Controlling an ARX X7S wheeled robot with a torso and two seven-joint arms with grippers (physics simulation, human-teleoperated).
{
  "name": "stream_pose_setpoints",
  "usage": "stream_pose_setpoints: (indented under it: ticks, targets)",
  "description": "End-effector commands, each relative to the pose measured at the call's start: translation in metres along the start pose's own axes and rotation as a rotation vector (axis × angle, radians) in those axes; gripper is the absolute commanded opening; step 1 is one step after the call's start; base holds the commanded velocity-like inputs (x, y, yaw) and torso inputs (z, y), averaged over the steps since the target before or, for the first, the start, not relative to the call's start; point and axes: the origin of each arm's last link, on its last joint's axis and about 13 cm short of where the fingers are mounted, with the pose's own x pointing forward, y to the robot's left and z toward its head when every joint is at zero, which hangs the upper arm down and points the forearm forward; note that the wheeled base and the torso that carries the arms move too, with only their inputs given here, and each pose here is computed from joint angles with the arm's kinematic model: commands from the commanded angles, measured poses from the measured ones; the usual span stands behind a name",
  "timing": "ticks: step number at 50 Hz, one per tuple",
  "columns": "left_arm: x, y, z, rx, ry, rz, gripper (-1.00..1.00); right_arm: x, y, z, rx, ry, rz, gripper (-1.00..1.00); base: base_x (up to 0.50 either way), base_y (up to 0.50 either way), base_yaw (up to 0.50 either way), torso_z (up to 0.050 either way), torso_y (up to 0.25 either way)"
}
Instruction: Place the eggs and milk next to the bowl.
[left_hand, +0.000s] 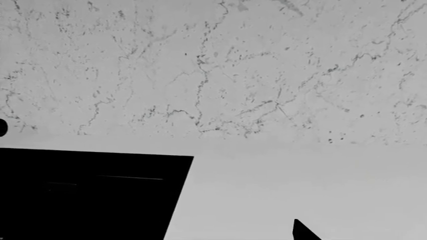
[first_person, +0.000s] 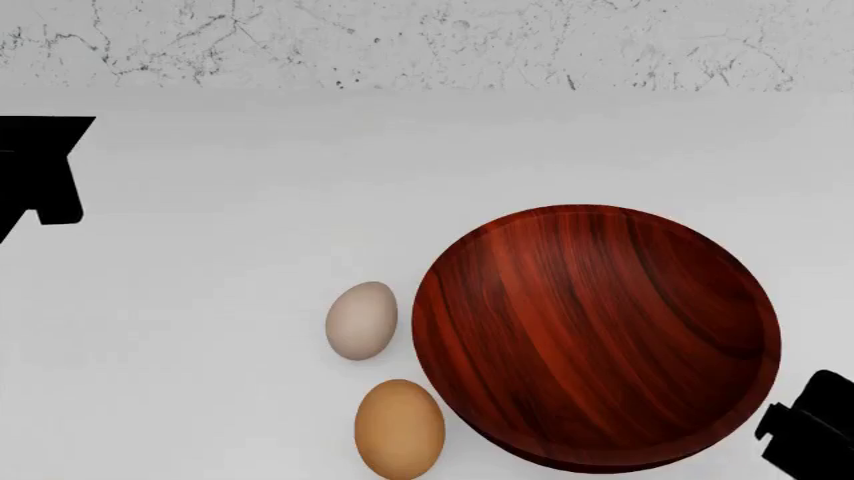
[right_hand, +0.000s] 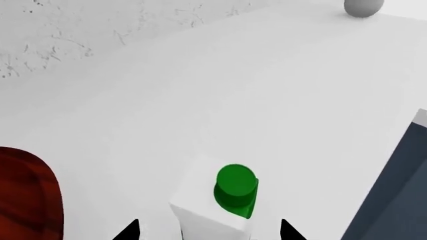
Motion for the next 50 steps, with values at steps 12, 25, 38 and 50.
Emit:
stream_pose_setpoints:
  ticks: [12, 25, 38, 50]
  targets:
    - [0.001, -0.003, 0.004, -0.004, -0.01, -0.025, 1.0, 0.025, 0.006, -0.008, 0.028, 0.051, -0.043, 1.0, 0.0, 0.0, 0.0, 0.0, 0.0]
    - [0.004, -0.003, 0.001, -0.001, -0.006, -0.021, 1.0, 0.036, 0.011, -0.009, 0.032, 0.061, -0.056, 1.0, 0.0, 0.0, 0.0, 0.0, 0.0]
    - [0.008, -0.001, -0.004, 0.004, 0.005, -0.011, 1.0, 0.049, 0.015, -0.014, 0.025, 0.074, -0.068, 1.0, 0.0, 0.0, 0.0, 0.0, 0.0]
    - [0.01, -0.003, -0.005, 0.012, 0.009, -0.013, 1.0, 0.047, 0.014, -0.014, 0.018, 0.064, -0.076, -1.0, 0.0, 0.0, 0.0, 0.0, 0.0]
